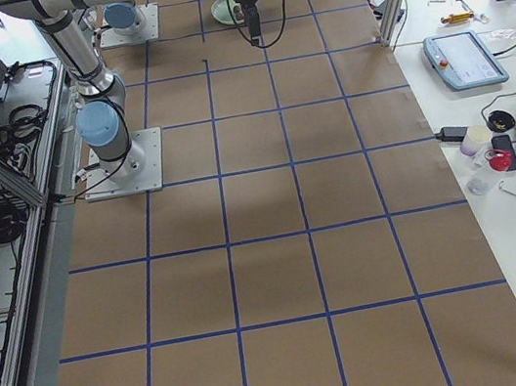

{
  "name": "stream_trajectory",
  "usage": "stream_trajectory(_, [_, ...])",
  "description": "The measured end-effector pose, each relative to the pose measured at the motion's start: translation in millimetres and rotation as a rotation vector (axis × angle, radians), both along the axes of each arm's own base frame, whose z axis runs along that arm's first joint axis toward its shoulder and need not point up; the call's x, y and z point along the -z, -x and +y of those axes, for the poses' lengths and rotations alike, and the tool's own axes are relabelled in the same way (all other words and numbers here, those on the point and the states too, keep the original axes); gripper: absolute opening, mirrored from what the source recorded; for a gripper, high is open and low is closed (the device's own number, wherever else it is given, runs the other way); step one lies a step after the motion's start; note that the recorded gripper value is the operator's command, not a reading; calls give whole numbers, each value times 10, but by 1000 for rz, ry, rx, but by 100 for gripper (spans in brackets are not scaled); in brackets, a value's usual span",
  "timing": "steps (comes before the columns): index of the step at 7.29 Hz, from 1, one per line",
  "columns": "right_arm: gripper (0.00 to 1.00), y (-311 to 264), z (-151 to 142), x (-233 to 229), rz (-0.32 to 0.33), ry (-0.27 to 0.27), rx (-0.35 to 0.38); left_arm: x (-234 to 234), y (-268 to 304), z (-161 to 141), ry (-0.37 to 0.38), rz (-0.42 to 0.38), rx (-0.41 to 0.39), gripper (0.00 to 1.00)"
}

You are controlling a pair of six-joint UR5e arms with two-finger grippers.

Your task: Collect all strawberries into plate

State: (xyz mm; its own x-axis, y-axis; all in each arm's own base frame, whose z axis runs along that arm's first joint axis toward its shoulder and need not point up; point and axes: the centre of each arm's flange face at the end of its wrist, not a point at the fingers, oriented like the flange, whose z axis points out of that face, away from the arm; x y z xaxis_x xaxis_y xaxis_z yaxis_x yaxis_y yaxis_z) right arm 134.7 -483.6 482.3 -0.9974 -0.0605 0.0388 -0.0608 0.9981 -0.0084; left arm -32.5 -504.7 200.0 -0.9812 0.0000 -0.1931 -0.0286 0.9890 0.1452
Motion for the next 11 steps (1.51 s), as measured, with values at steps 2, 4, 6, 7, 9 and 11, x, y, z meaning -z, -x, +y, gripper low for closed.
stream_trajectory(2, [100, -1, -1, 2, 0, 0, 0, -180, 232, 29, 32, 42, 32, 100])
stream_trajectory(4, [100, -5, -1, 1, 0, 1, -1, -912, 892, -137, 9, 122, 119, 100])
stream_trajectory(6, [100, -3, -1, -2, 0, 2, -1, -1835, 1331, -218, -29, 136, 175, 100])
stream_trajectory(7, [100, -1, -2, -4, 0, 2, 0, -2184, 1363, -172, -2, 135, 183, 100])
stream_trajectory(9, [100, -4, 0, -7, 2, 3, 0, -2610, 1103, -161, 118, 167, 131, 100])
stream_trajectory(11, [100, -5, 1, 0, 3, 0, -1, -2663, 1051, -223, 287, 252, 52, 100])
